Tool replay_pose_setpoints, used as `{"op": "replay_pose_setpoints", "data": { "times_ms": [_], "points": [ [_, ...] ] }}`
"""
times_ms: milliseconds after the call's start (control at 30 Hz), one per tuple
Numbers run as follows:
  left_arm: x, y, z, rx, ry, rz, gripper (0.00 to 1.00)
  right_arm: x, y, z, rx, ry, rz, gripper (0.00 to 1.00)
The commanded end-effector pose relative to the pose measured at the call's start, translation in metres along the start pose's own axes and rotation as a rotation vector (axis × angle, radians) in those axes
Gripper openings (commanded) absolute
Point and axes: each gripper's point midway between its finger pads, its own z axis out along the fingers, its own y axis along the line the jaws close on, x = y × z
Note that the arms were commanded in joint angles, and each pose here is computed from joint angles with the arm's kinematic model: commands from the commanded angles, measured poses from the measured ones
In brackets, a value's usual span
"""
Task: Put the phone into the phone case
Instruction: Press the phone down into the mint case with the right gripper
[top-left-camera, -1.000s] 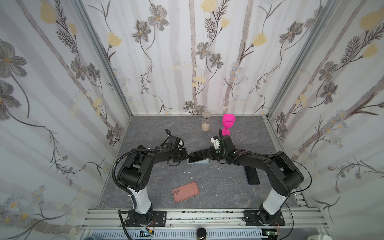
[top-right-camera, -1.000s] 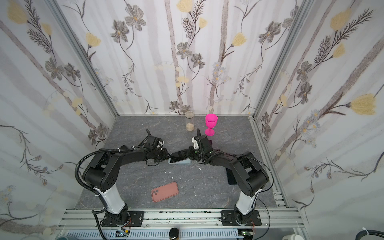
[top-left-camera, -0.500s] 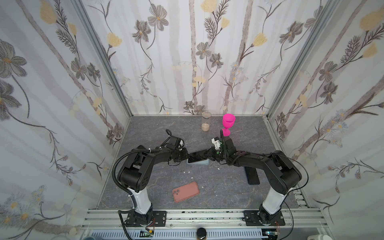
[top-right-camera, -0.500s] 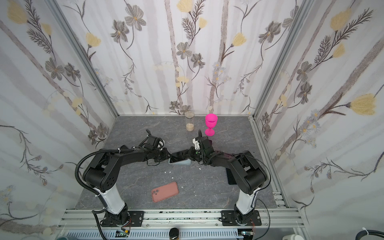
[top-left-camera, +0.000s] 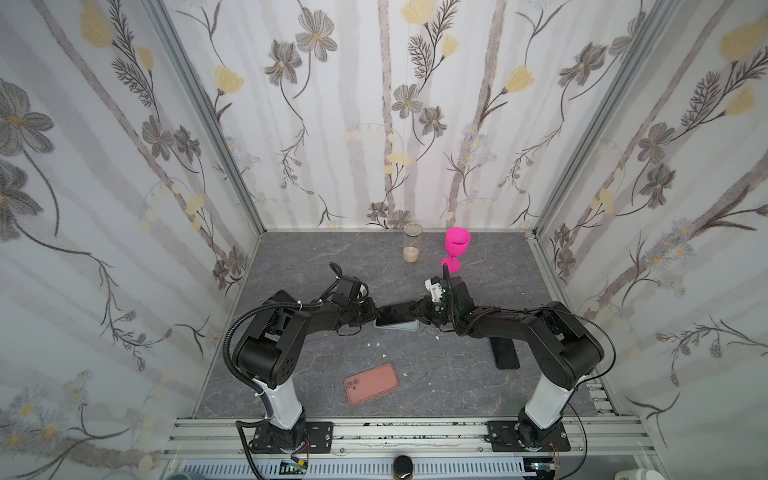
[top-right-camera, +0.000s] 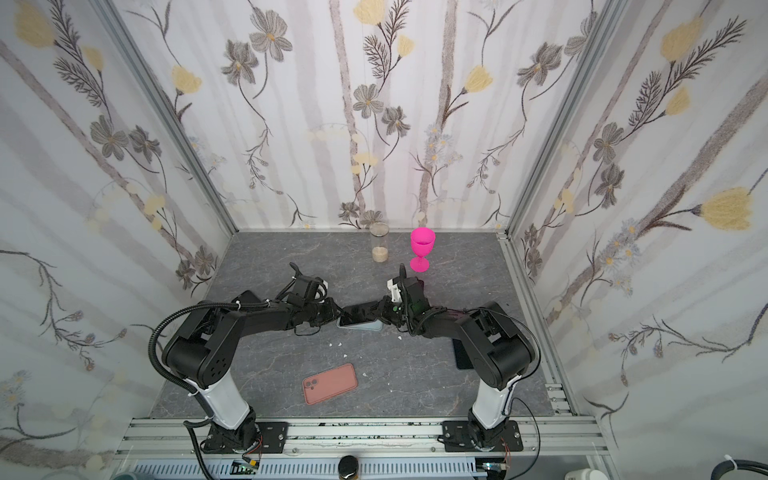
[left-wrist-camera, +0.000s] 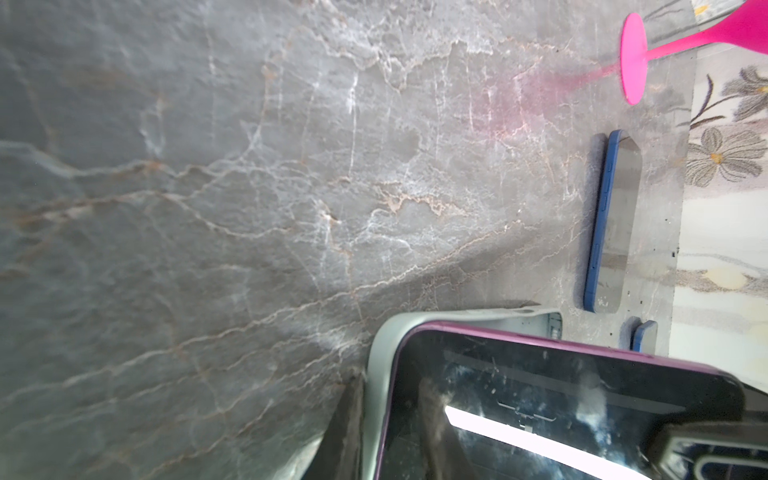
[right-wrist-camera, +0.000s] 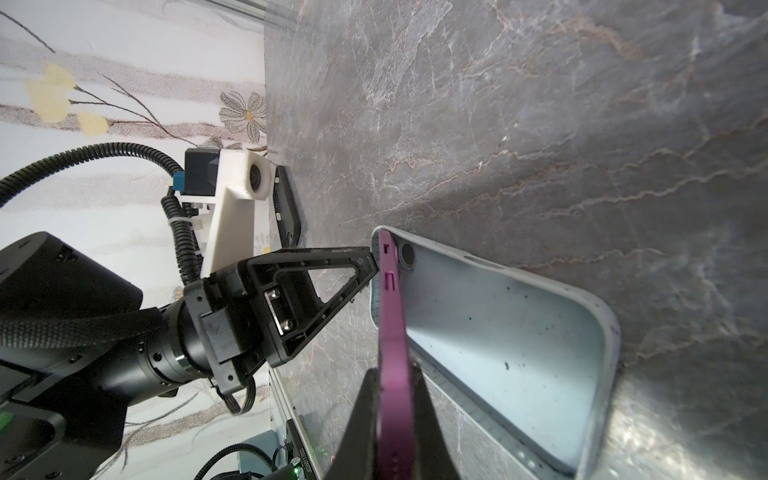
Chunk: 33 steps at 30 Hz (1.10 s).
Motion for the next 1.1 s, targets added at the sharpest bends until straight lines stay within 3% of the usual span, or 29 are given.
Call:
{"op": "replay_pose_setpoints", "data": {
  "times_ms": [0, 400, 600, 1067],
  "points": [
    [0.045, -0.023, -0.003, 0.133, 0.185, -0.04, 0.2, 0.019, -0.033, -0.002, 0.138, 0.059, 0.035, 0.0],
    [0.045, -0.033, -0.006, 0.168, 0.174, -0.027, 0.22, 0.019, -0.041, -0.008, 0.124, 0.08, 0.058, 0.0],
    [0.034, -0.028, -0.004, 0.128, 0.135, -0.002, 0.29, 0.021, -0.046, -0.004, 0.137, 0.114, 0.039, 0.0],
    [0.024, -0.026, -0.001, 0.089, 0.111, 0.04, 0.31, 0.013, -0.07, -0.003, 0.174, 0.108, 0.059, 0.05]
  ]
}}
